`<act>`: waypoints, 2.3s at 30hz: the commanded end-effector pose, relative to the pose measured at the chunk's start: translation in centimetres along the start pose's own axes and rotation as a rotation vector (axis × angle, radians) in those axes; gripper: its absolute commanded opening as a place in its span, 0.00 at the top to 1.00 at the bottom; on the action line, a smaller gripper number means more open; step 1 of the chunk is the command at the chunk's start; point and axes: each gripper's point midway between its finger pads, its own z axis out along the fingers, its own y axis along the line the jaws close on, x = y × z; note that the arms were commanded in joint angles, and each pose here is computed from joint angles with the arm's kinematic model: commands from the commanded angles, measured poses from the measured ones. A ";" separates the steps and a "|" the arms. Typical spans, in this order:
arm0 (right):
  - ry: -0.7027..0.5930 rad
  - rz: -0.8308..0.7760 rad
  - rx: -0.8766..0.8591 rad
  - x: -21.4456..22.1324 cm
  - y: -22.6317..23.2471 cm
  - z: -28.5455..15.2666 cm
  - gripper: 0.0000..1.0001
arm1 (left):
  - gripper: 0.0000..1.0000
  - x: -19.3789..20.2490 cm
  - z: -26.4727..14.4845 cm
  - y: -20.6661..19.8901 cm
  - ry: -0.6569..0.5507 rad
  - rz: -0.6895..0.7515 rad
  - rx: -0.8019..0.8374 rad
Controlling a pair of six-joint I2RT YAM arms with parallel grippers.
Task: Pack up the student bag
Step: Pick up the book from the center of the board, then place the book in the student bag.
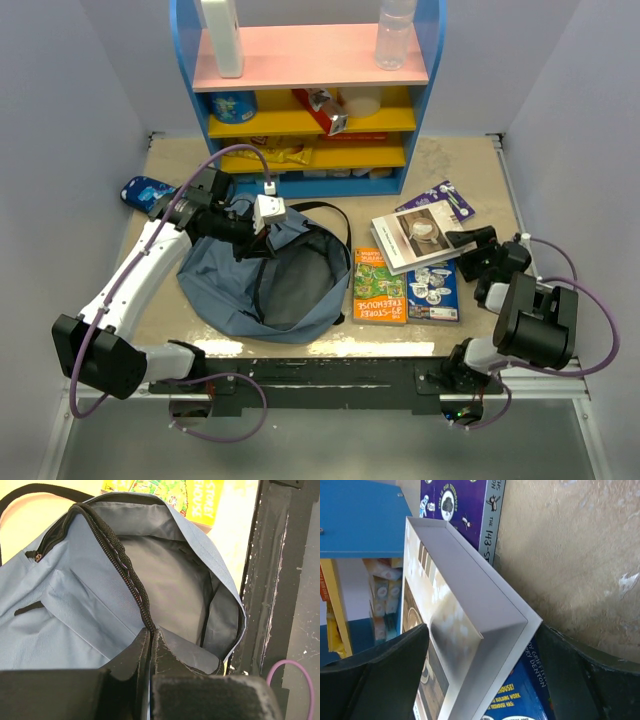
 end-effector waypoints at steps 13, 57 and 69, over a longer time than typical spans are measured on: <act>-0.001 0.028 -0.101 0.3 2.0 -1.0 0.72 | 1.00 -0.9 -0.4 -0.5 -0.037 0.016 0.017; 0.493 -0.141 -0.348 19.9 20.6 -8.5 0.74 | 1.00 -7.8 -3.6 -2.9 -0.209 0.116 0.064; 0.591 -0.101 -0.303 28.6 22.1 -7.7 0.76 | 1.00 -8.0 -2.7 -3.6 -0.252 0.151 0.081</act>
